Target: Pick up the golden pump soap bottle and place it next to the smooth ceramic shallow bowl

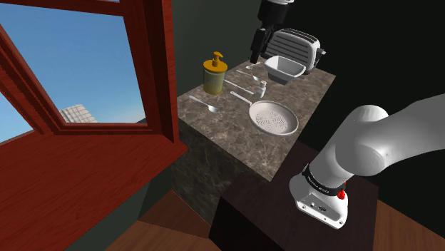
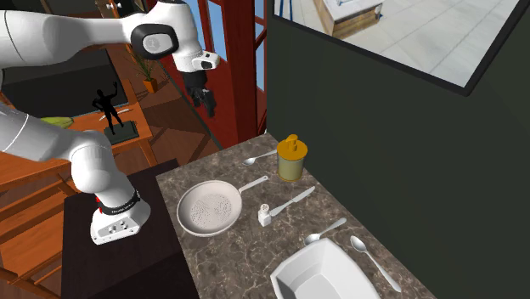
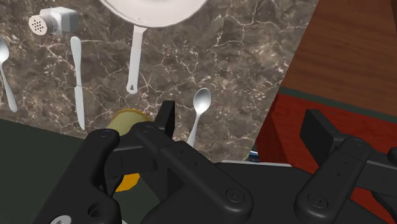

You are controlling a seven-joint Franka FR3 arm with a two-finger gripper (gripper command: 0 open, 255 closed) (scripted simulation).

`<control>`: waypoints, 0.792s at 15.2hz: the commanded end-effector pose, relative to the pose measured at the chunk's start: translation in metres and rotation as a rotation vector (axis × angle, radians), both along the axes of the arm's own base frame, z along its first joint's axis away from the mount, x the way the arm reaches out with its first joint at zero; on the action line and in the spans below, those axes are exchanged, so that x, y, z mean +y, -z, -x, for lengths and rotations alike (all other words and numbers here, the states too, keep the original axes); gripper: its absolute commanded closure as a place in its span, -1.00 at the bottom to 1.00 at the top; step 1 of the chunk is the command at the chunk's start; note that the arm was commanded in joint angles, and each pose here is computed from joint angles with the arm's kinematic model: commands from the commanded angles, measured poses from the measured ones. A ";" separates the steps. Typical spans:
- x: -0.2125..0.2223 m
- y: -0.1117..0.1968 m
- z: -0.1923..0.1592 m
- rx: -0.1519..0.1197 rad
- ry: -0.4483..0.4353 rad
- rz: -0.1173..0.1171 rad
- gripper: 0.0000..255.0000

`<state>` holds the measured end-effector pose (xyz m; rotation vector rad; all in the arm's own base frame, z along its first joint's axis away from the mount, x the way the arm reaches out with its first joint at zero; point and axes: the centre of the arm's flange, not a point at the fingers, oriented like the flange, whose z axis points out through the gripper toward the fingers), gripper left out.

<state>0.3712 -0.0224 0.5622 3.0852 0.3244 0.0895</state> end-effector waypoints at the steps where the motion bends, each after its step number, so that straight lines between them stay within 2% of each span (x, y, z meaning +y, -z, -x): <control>1: -0.016 0.010 -0.019 -0.004 -0.002 -0.003 -1.00; 12: -0.088 0.058 -0.136 -0.018 -0.011 -0.025 -1.00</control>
